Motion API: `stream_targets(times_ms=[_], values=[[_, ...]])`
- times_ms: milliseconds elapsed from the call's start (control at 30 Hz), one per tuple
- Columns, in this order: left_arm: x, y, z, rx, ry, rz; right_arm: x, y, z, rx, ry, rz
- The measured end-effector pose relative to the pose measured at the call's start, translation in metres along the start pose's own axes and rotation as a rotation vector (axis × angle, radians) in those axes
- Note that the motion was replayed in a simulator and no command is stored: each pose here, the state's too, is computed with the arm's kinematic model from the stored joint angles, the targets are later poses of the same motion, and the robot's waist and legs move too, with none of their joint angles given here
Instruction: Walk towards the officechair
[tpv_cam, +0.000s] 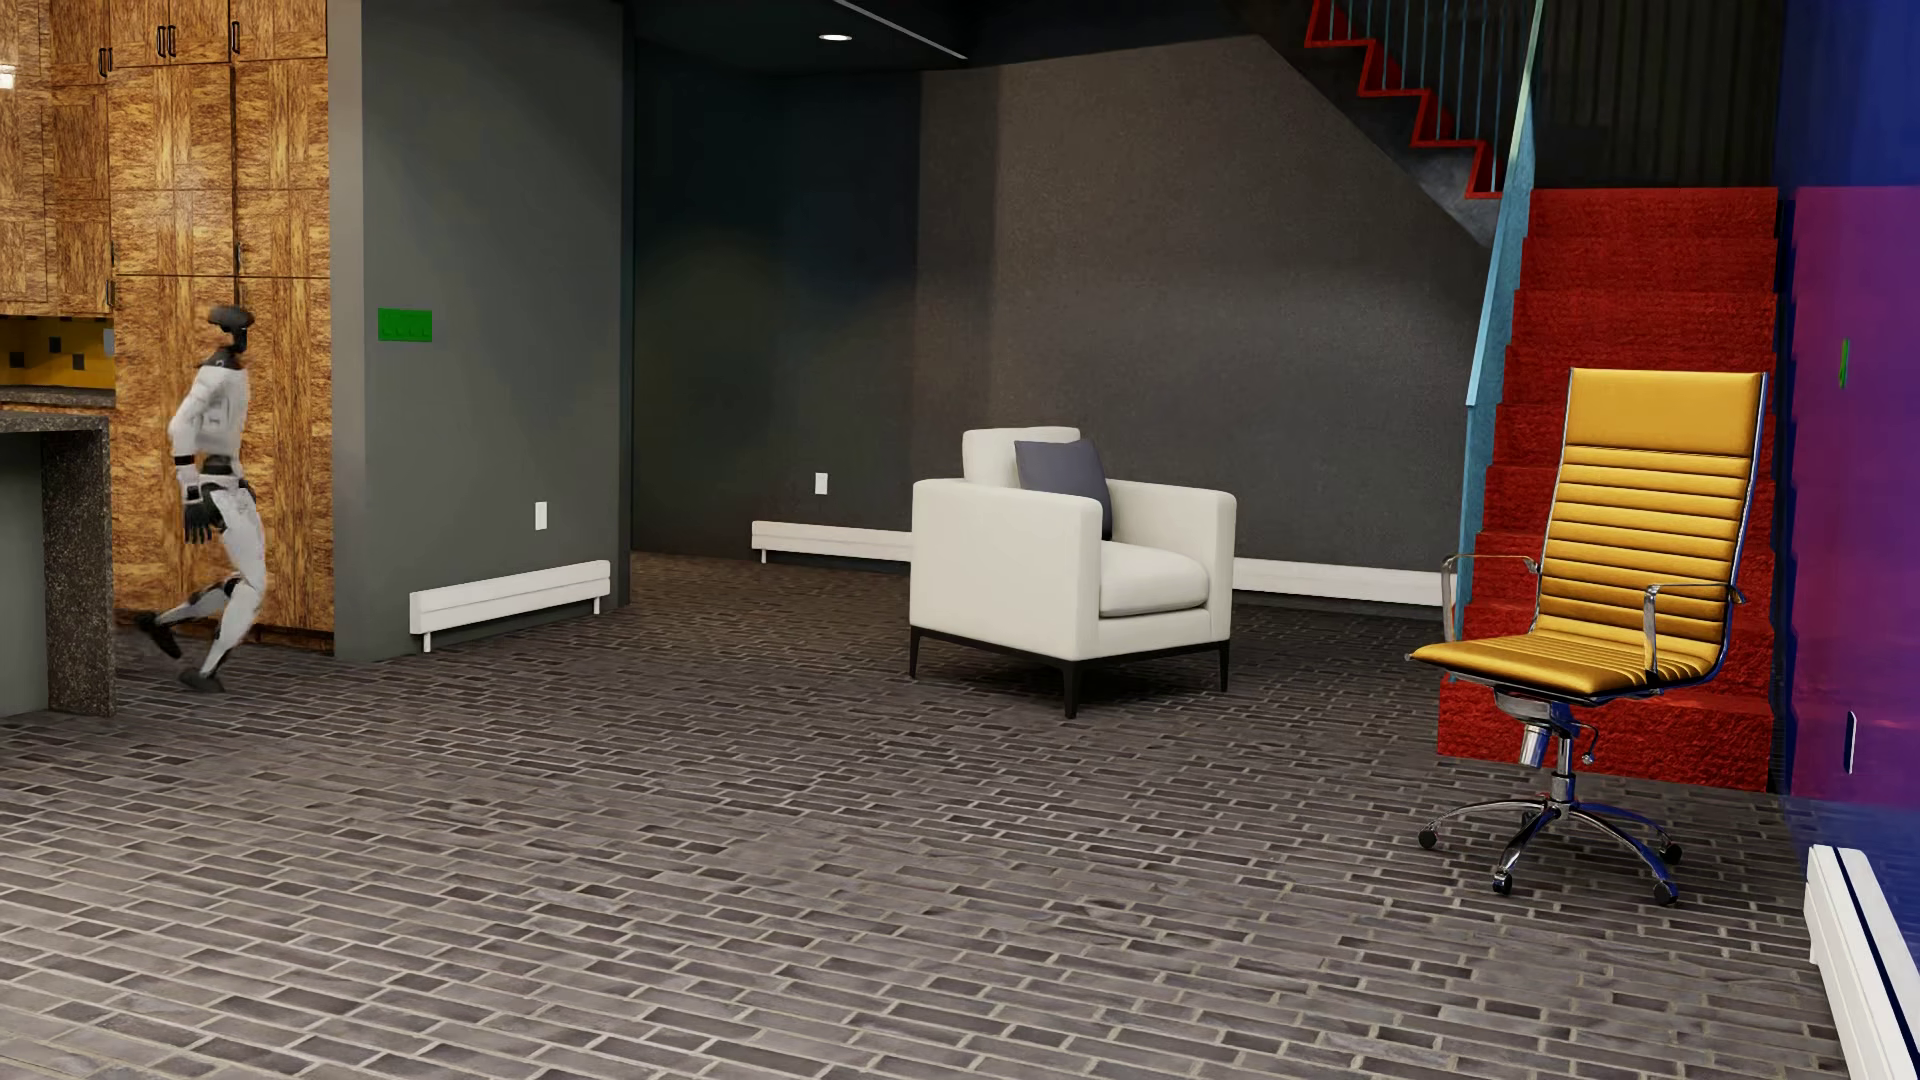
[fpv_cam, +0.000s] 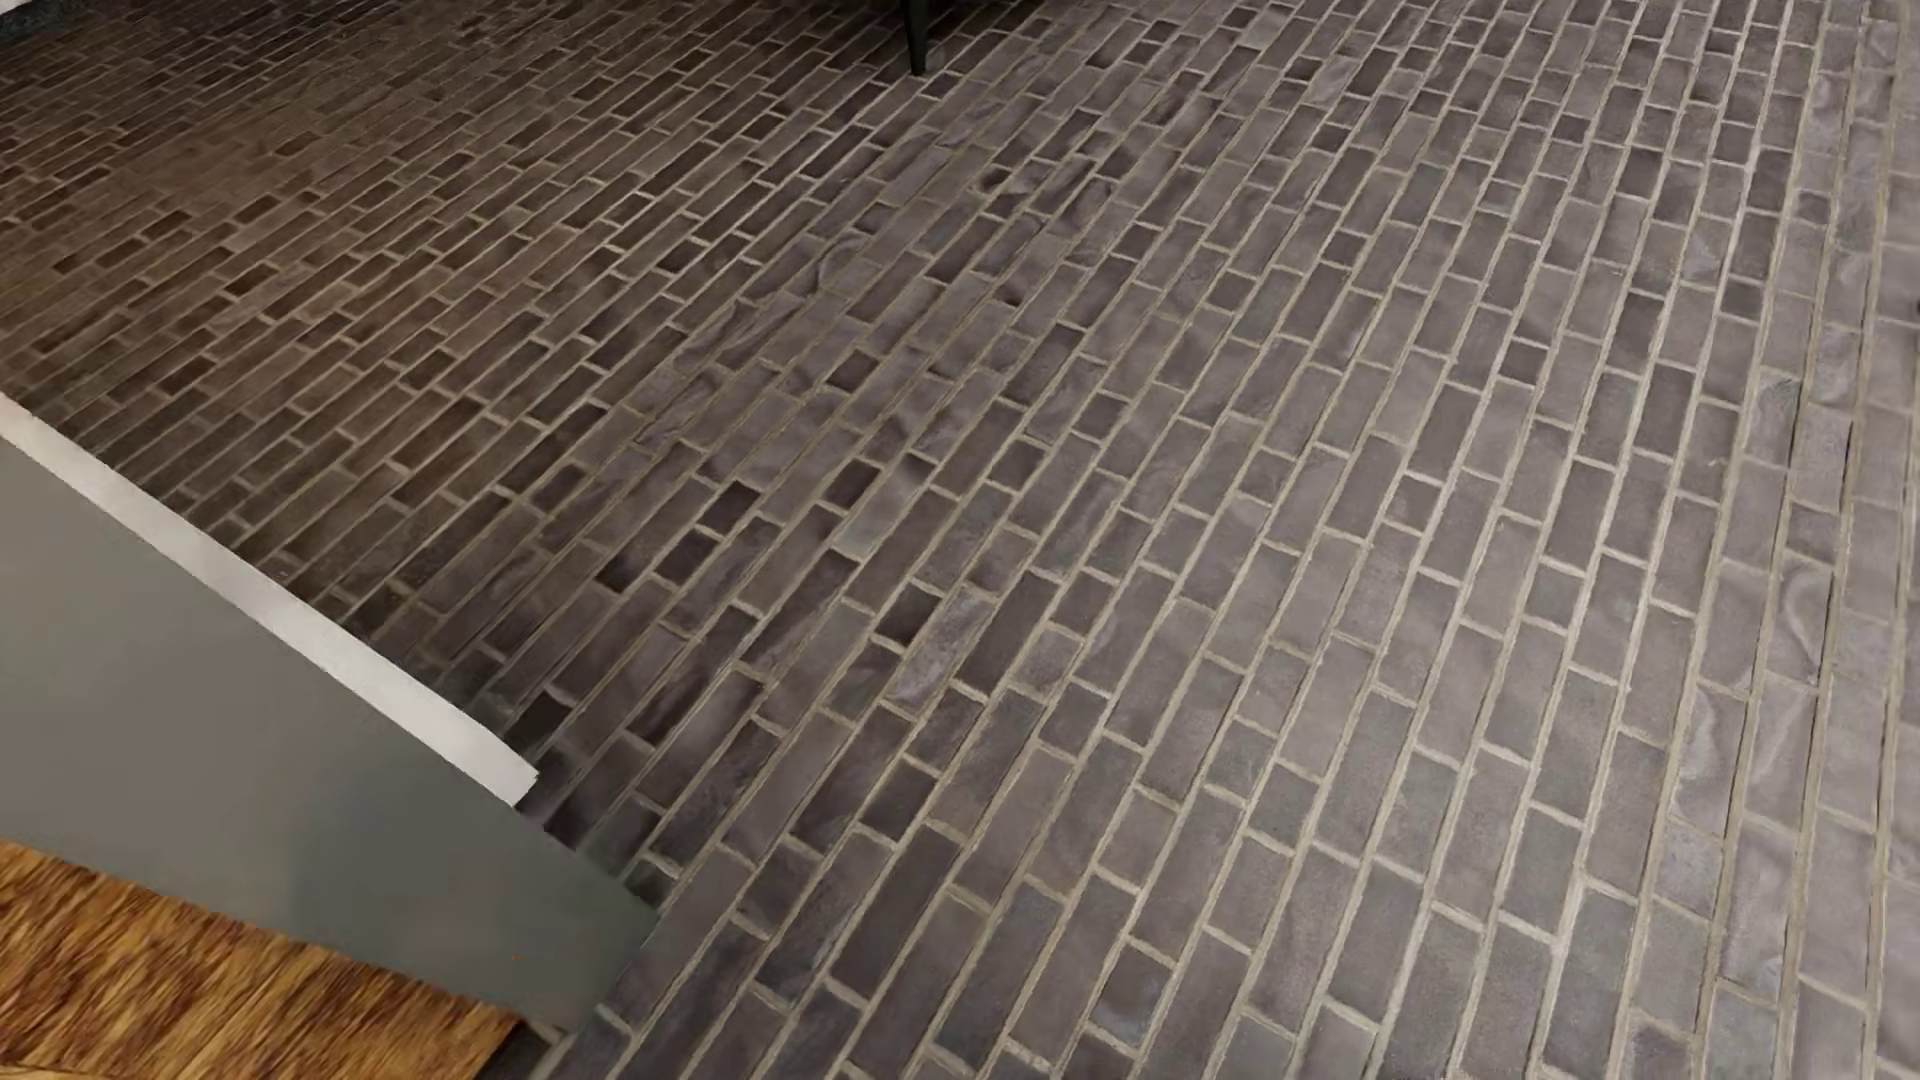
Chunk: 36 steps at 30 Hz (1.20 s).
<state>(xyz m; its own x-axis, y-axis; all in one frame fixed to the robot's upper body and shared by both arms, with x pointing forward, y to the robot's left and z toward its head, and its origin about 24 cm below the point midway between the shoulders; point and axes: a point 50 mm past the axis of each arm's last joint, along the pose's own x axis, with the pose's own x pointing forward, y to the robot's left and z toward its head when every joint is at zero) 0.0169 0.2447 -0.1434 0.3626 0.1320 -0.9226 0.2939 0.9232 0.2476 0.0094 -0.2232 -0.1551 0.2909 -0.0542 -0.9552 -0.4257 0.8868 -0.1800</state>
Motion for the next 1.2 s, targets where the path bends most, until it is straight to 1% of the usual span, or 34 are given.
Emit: stream_targets(times_ms=[67,100,233,300,367,400,467,500,533,600,667,700,767,833,867,900,933,967,1000,1033,1100,1133,1167,1200], values=[[-0.008,-0.016,-0.028,0.028,0.094,-0.053,0.005,-0.029,0.039,0.009,-0.123,-0.077],[-0.013,-0.024,-0.040,0.051,0.128,-0.085,0.003,-0.042,0.059,0.001,-0.201,-0.110],[-0.028,-0.030,-0.074,0.099,0.248,-0.124,-0.012,-0.078,0.132,-0.035,-0.459,-0.203],[-0.031,-0.021,-0.085,0.124,0.294,-0.109,-0.019,-0.083,0.161,-0.094,-0.551,-0.210],[-0.031,-0.014,-0.090,0.146,0.323,-0.100,-0.016,-0.076,0.163,-0.141,-0.539,-0.181],[-0.031,-0.010,-0.091,0.156,0.335,-0.093,-0.009,-0.067,0.151,-0.147,-0.489,-0.151],[-0.028,-0.008,-0.091,0.182,0.356,-0.098,0.007,-0.035,0.118,-0.170,-0.356,-0.057],[-0.019,-0.011,-0.076,0.143,0.310,-0.087,0.006,-0.029,0.101,-0.198,-0.313,-0.031],[-0.011,-0.017,-0.061,0.140,0.260,-0.098,0.009,-0.018,0.087,-0.215,-0.259,0.004],[0.003,-0.020,-0.016,0.102,0.091,-0.089,0.007,0.009,0.044,-0.211,-0.142,0.081],[0.008,-0.012,0.036,0.042,-0.113,-0.046,-0.002,0.027,-0.001,-0.119,-0.007,0.108],[0.009,-0.004,0.064,0.051,-0.214,-0.026,-0.009,0.038,-0.020,-0.197,0.043,0.166],[0.003,0.027,0.121,0.037,-0.414,0.064,-0.022,0.049,-0.049,-0.222,0.116,0.216],[-0.008,0.051,0.168,0.056,-0.567,0.131,-0.035,0.055,-0.071,-0.242,0.170,0.247],[-0.013,0.068,0.176,0.025,-0.601,0.184,-0.039,0.055,-0.081,-0.242,0.209,0.250],[-0.013,0.073,0.176,0.019,-0.598,0.200,-0.042,0.056,-0.089,-0.242,0.241,0.255],[-0.009,0.072,0.164,0.009,-0.556,0.198,-0.045,0.059,-0.096,-0.224,0.270,0.254],[-0.002,0.061,0.150,-0.004,-0.497,0.168,-0.047,0.061,-0.101,-0.221,0.296,0.259],[0.006,0.048,0.125,-0.014,-0.403,0.133,-0.043,0.060,-0.099,-0.243,0.296,0.261],[0.012,0.032,0.105,-0.009,-0.324,0.088,-0.035,0.056,-0.085,-0.246,0.256,0.248],[0.015,-0.005,0.051,0.054,-0.131,-0.029,-0.014,0.039,-0.040,-0.212,0.117,0.176],[0.012,-0.020,0.021,0.085,-0.029,-0.080,-0.005,0.025,-0.012,-0.172,0.029,0.123],[0.003,-0.031,-0.012,0.107,0.076,-0.119,0.001,0.011,0.019,-0.157,-0.074,0.078],[-0.007,-0.039,-0.041,0.129,0.173,-0.150,0.003,-0.008,0.050,-0.106,-0.178,0.008]])
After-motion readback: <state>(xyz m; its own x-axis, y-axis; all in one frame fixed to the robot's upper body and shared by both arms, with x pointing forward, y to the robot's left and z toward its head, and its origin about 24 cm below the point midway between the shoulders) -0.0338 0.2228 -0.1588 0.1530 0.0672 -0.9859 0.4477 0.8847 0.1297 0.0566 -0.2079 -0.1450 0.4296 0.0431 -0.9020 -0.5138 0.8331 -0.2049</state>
